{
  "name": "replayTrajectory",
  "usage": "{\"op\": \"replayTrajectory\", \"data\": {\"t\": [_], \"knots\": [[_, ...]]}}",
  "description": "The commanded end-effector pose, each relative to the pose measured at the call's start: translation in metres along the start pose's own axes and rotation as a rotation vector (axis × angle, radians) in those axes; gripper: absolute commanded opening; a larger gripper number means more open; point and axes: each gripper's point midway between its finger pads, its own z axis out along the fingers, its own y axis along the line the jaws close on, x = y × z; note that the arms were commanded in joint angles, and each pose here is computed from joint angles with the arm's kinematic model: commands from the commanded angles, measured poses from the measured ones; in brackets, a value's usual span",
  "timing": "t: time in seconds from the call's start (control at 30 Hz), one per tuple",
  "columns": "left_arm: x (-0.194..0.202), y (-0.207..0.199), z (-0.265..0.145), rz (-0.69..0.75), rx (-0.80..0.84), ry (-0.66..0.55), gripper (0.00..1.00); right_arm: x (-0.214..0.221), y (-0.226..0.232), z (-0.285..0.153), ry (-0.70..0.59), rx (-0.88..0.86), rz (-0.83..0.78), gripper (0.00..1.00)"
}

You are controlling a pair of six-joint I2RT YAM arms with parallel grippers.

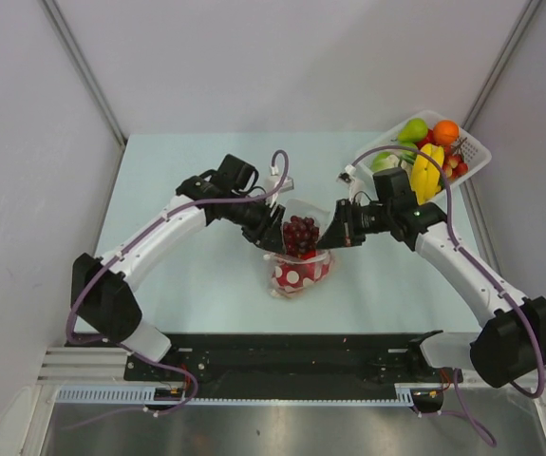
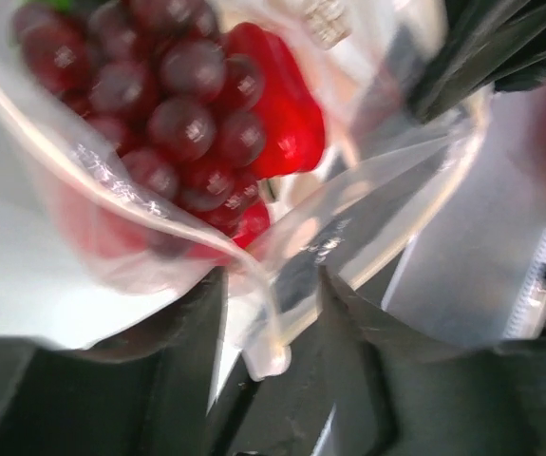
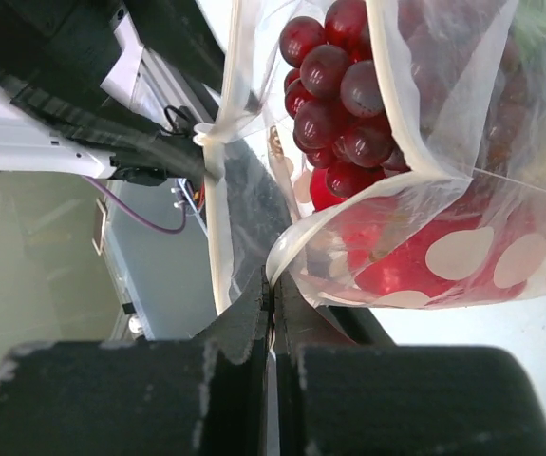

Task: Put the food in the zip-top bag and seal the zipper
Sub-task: Adjust the zipper food storage bag at the center of the board.

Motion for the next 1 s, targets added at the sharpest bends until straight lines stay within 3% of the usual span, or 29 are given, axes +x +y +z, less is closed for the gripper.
{"op": "replayTrajectory", "data": {"t": [0.0,0.07,0.1,0.27,0.4,0.47,0.5,0.53,0.6,0.63,0.73,0.87,0.97], "knots": [[-0.023,0.001,-0.019,0.081,-0.103,-0.136,0.41,0.002,0.007,-0.010,-0.027,0.007,-0.095,0.00],[-0.015,0.003,-0.023,0.095,-0.119,-0.093,0.38,0.005,0.002,-0.010,-0.026,0.024,-0.092,0.00],[-0.018,0.000,-0.030,0.132,-0.118,-0.098,0.41,0.005,0.001,-0.012,-0.030,0.029,-0.094,0.00],[-0.007,-0.024,-0.071,0.344,-0.088,-0.233,0.76,0.007,0.001,-0.014,-0.041,0.024,-0.101,0.00],[0.042,-0.019,-0.064,0.573,-0.084,-0.259,0.81,0.008,0.005,-0.013,-0.033,-0.013,-0.114,0.00],[0.045,-0.018,-0.061,0.695,-0.097,-0.334,0.81,0.010,0.005,-0.013,-0.027,-0.020,-0.120,0.00],[0.067,-0.010,-0.052,0.735,-0.109,-0.348,0.82,0.012,0.004,-0.013,-0.023,-0.023,-0.113,0.00],[0.053,-0.011,-0.056,0.831,-0.151,-0.448,0.84,0.011,0.003,-0.013,-0.025,-0.020,-0.109,0.00],[0.068,0.005,-0.046,0.888,-0.217,-0.510,0.88,0.014,0.000,-0.014,-0.020,-0.020,-0.112,0.00],[0.058,0.004,-0.049,0.968,-0.247,-0.577,0.88,0.014,-0.001,-0.015,-0.020,-0.018,-0.111,0.00],[0.061,0.011,-0.036,1.052,-0.243,-0.607,0.80,0.019,-0.007,-0.017,-0.011,-0.015,-0.126,0.00],[0.046,0.008,-0.031,1.033,-0.208,-0.664,0.68,0.022,-0.010,-0.019,-0.007,-0.016,-0.149,0.00],[0.032,0.005,-0.033,1.033,-0.225,-0.732,0.68,0.022,-0.012,-0.020,-0.008,-0.016,-0.160,0.00]]}}
